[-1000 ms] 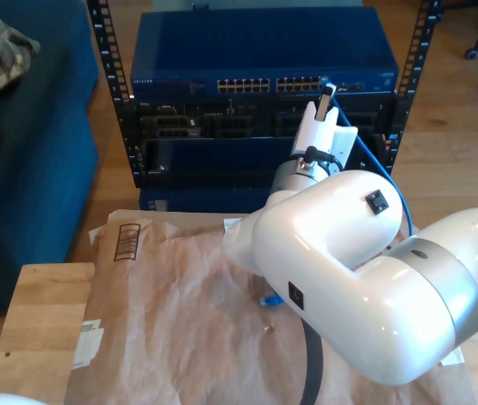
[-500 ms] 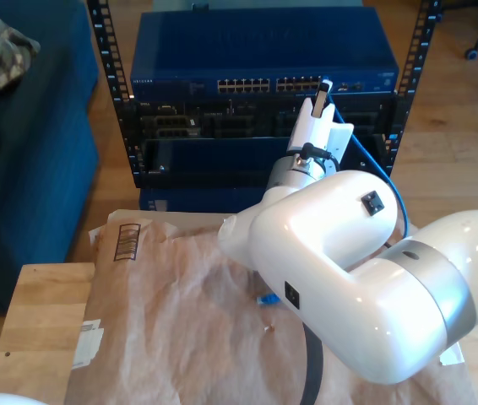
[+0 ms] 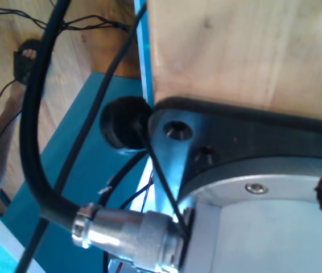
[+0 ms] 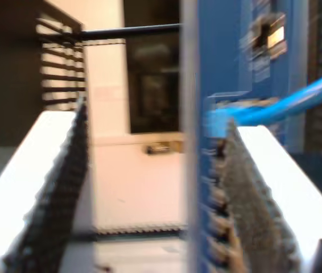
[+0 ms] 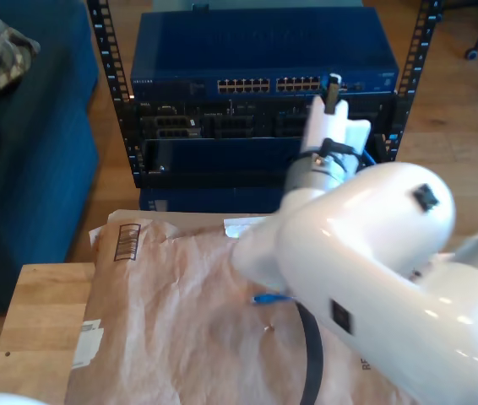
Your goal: Grab the cable and plug it in
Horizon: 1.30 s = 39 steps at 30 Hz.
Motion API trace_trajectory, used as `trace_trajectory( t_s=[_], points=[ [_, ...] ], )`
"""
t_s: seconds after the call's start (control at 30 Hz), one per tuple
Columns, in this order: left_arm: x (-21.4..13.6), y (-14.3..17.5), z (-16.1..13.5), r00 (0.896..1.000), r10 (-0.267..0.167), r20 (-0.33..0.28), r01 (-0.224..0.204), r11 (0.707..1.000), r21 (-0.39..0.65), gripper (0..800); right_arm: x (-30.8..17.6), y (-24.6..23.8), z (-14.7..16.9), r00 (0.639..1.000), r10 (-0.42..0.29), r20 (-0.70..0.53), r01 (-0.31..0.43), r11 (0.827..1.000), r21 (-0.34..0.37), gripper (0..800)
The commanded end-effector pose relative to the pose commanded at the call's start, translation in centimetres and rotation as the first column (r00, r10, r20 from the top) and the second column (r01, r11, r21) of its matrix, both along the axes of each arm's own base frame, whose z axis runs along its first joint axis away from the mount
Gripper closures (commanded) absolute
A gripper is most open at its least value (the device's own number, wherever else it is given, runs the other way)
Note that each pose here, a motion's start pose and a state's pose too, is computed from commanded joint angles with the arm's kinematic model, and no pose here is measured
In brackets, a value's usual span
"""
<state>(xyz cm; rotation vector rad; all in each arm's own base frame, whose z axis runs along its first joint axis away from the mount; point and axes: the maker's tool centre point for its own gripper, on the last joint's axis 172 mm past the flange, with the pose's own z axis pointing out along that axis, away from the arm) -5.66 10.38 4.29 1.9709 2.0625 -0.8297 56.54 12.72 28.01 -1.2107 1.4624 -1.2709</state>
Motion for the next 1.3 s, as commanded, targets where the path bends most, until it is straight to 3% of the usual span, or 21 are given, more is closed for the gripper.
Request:
trace_trajectory(
  t_s=[0.1, 0.17, 0.23, 0.3, 0.33, 0.37, 0.5, 0.6, 0.63, 0.73, 0.83, 0.93, 1.03, 1.1, 1.17, 1.23, 1.3],
  points=[
    [0.0, 0.0, 0.0, 1.0, 0.001, 0.001, -0.001, 1.0, 0.0, 0, -3.3, -1.5, -0.5, 0.99, 0.083, -0.116, -0.089, 0.995, -0.052, 358],
    [0.0, 0.0, 0.0, 1.0, 0.001, 0.001, -0.001, 1.0, 0.0, 0, -4.2, -4.2, -0.3, 0.978, 0.105, -0.181, -0.131, 0.982, -0.135, 291],
    [0.0, 0.0, 0.0, 1.0, 0.003, 0.0, -0.003, 1.0, 0.0, 0, -5.2, -8.3, -0.3, 0.964, 0.09, -0.251, -0.157, 0.952, -0.263, 273],
    [0.0, 0.0, 0.0, 1.0, 0.001, 0.001, -0.001, 1.0, 0.0, 0, -5.9, -11.7, -1.0, 0.94, 0.081, -0.33, -0.208, 0.905, -0.371, 237],
    [0.0, 0.0, 0.0, 1.0, 0.001, 0.001, -0.001, 1.0, 0.0, 0, -6.2, -13.1, -1.6, 0.925, 0.081, -0.371, -0.237, 0.885, -0.399, 233],
    [0.0, 0.0, 0.0, 1.0, 0.001, 0.001, -0.001, 1.0, 0.0, 0, -6.2, -14.9, -2.1, 0.91, 0.073, -0.409, -0.253, 0.878, -0.406, 216],
    [0.0, 0.0, 0.0, 1.0, 0.003, 0.0, -0.003, 1.0, 0.0, 0, -7.2, -23.0, -5.6, 0.819, 0.037, -0.573, -0.286, 0.892, -0.35, 91],
    [0.0, 0.0, 0.0, 1.0, 0.001, 0.001, -0.001, 1.0, 0.0, 0, -7.5, -28.8, -5.6, 0.773, -0.003, -0.634, -0.285, 0.891, -0.353, 6],
    [0.0, 0.0, 0.0, 1.0, 0.003, 0.0, -0.003, 1.0, 0.0, 0, -8.1, -30.2, -6.4, 0.739, -0.005, -0.674, -0.31, 0.885, -0.347, 6],
    [0.0, 0.0, 0.0, 1.0, 0.003, 0.0, -0.003, 1.0, 0.0, 0, -11.8, -35.2, -9.4, 0.583, -0.019, -0.812, -0.399, 0.864, -0.306, 4],
    [0.0, 0.0, 0.0, 1.0, 0.003, 0.0, -0.003, 1.0, 0.0, 0, -16.2, -37.7, -12.7, 0.41, -0.001, -0.912, -0.444, 0.873, -0.2, 4],
    [0.0, 0.0, 0.0, 1.0, 0.001, 0.001, -0.001, 1.0, 0.0, 0, -22.4, -40.1, -15.2, 0.241, 0.016, -0.97, -0.435, 0.896, -0.093, 4],
    [0.0, 0.0, 0.0, 1.0, 0.001, 0.001, -0.001, 1.0, 0.0, 0, -27.3, -40.2, -16.1, 0.081, 0.052, -0.995, -0.437, 0.899, 0.012, 4],
    [0.0, 0.0, 0.0, 1.0, 0.001, 0.001, -0.001, 1.0, 0.0, 0, -30.7, -41.1, -15.5, 0.011, 0.068, -0.998, -0.388, 0.92, 0.059, 4],
    [0.0, 0.0, 0.0, 1.0, 0.0, 0.0, 0.0, 1.0, 0.0, 0, -33.9, -42.5, -14.4, -0.034, 0.055, -0.998, -0.347, 0.936, 0.063, 4],
    [0.0, 0.0, 0.0, 1.0, 0.001, 0.001, -0.001, 1.0, 0.0, 0, -36.1, -42.7, -14.5, -0.096, 0.059, -0.994, -0.343, 0.935, 0.089, 4],
    [0.0, 0.0, 0.0, 1.0, 0.003, 0.0, -0.003, 1.0, 0.0, 0, -38.2, -42.3, -14.5, -0.166, 0.074, -0.983, -0.369, 0.92, 0.132, 4]
  ],
)
